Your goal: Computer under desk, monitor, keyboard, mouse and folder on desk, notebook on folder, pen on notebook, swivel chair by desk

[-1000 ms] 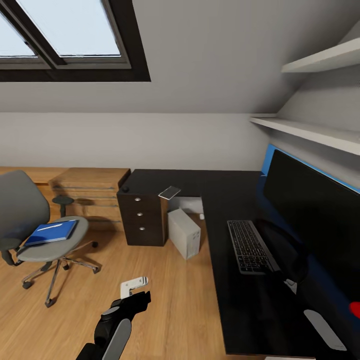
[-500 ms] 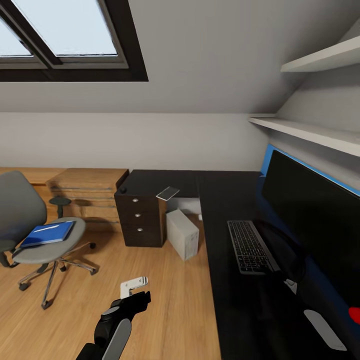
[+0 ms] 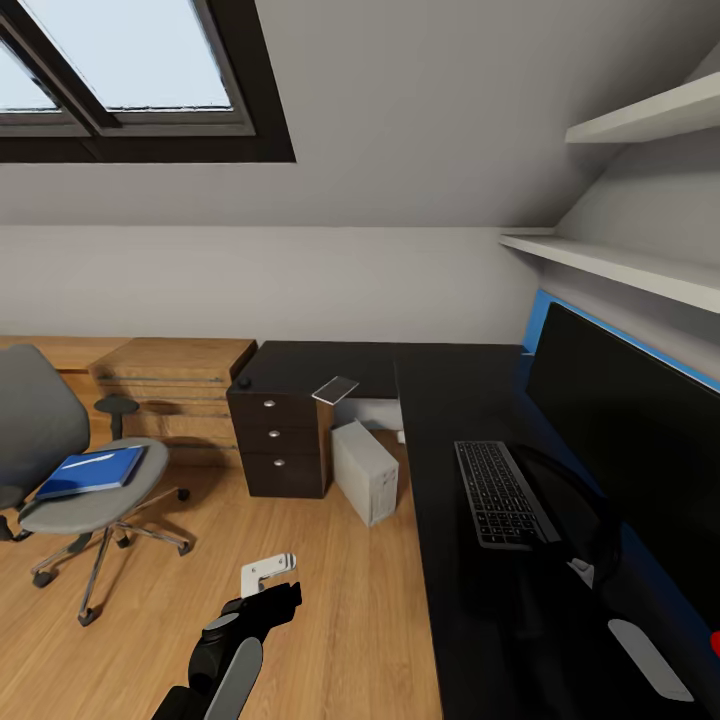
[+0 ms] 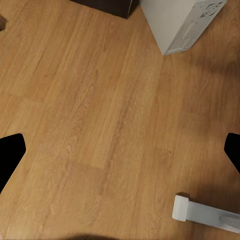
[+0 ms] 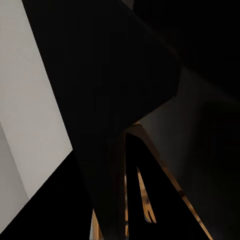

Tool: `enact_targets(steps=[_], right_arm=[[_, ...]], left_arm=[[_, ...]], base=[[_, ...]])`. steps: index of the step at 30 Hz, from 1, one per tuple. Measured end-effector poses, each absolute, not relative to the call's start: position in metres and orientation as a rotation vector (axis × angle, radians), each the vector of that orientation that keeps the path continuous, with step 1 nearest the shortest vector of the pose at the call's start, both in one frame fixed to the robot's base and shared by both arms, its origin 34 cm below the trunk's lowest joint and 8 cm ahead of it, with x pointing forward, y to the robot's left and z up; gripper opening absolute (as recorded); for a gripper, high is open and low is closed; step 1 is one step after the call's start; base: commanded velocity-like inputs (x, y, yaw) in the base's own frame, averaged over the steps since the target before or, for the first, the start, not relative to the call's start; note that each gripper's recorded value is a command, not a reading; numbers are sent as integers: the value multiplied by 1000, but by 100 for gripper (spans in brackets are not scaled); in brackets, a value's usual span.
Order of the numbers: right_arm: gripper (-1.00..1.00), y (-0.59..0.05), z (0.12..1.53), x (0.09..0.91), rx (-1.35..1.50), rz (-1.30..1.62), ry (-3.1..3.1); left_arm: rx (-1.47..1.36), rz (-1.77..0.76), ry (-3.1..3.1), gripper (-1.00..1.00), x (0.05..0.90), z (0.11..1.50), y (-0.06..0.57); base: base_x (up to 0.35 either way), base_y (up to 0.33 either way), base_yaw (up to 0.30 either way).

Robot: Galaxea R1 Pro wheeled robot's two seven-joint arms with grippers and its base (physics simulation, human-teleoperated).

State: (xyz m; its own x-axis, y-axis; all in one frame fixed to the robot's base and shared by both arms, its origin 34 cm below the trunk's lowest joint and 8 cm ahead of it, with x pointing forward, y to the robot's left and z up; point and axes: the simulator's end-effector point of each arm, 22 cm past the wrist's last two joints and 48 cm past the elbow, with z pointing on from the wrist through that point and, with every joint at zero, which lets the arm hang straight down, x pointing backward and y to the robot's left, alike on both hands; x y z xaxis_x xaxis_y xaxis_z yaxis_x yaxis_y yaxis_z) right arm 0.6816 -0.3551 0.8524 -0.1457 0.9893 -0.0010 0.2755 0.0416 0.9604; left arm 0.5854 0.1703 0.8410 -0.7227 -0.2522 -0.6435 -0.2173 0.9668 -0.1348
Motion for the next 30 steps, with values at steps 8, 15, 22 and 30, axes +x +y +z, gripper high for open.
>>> enact_targets(steps=[8,15,22,30], right_arm=[[-100,-354,852,682,1326,1154,1536],[-100,-354,852,682,1325,1154,1537],[-100,-353,852,681,1325,1154,1540],[-100,-353,859,680,1322,1154,1542]], left_arm=[[-327,-65,2403,100,585,841,170],[-327,-65,2403,100,585,841,169],[-328,-63,2403,100,585,841,170],[-328,-64,2403,100,584,848,170]], base=[[109,0,0],[7,0,0],[0,0,0],[0,0,0]])
